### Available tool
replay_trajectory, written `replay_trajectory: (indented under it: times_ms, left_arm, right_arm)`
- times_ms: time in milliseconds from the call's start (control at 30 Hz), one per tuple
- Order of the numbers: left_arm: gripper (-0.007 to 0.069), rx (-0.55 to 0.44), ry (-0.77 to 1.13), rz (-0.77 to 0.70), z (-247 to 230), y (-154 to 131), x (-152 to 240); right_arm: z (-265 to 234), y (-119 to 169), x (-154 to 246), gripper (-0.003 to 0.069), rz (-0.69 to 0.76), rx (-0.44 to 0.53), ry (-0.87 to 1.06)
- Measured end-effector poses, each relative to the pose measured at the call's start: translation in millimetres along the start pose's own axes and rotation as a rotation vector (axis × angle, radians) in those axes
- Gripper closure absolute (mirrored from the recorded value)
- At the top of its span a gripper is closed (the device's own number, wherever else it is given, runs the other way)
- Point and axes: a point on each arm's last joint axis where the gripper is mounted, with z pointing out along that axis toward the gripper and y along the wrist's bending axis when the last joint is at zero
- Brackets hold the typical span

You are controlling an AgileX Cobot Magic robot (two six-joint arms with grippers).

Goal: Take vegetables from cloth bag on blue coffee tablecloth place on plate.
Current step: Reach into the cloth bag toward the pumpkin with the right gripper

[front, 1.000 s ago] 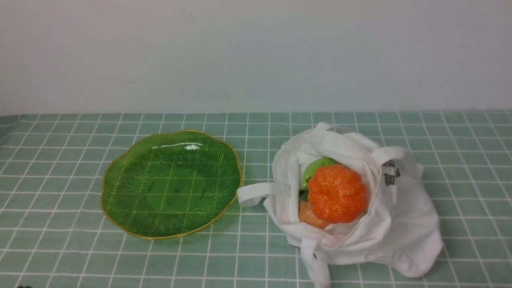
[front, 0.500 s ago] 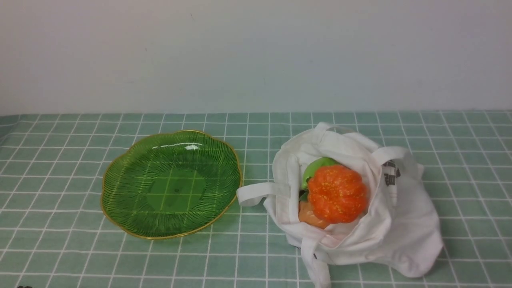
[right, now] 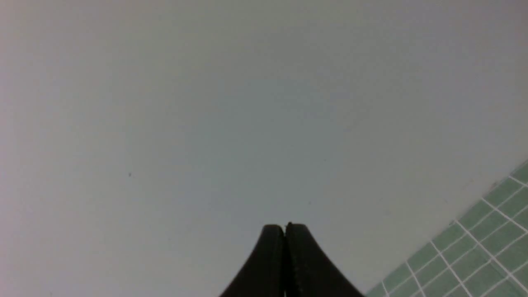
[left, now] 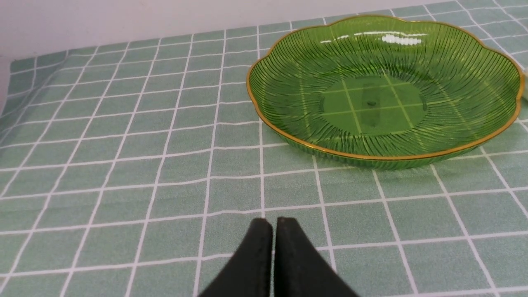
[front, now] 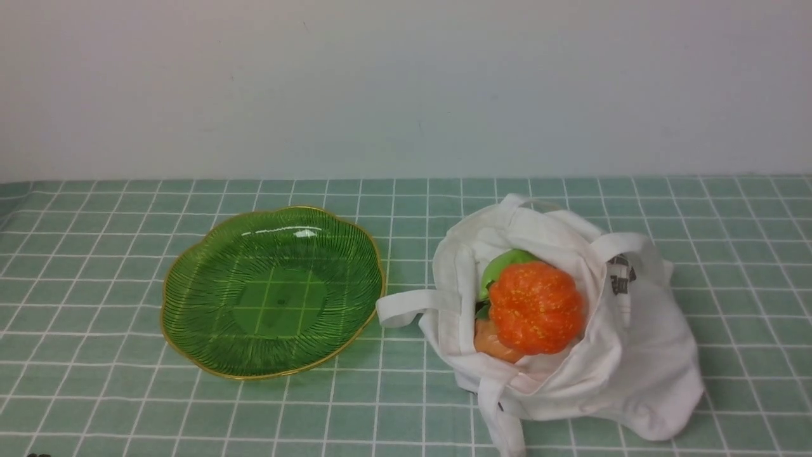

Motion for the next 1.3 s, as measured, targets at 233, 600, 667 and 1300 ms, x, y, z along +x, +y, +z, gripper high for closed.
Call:
replay_trajectory:
  times_ms: [233, 600, 667, 1300]
  left_arm:
    - [0.0633, 0.0, 0.0, 0.0, 0.0, 0.0, 0.0]
    - [0.0633, 0.0, 0.0, 0.0, 0.0, 0.0, 0.0]
    - [0.0633, 0.0, 0.0, 0.0, 0.0, 0.0, 0.0]
    - [0.0633, 0.0, 0.0, 0.0, 0.0, 0.0, 0.0]
  right_arm:
    - [34.3, 82.5, -52.9, 0.0669, -0.257, 0.029, 0.386]
    - [160.4, 113.6, -22.2, 0.0669, -0.516, -0.103, 1.261]
    - [172.7, 117.3, -12.5, 0.0669, -0.538, -0.136, 1.295]
    - [211.0, 150.8, 144.6, 0.0171, -1.106, -0.331, 1.451]
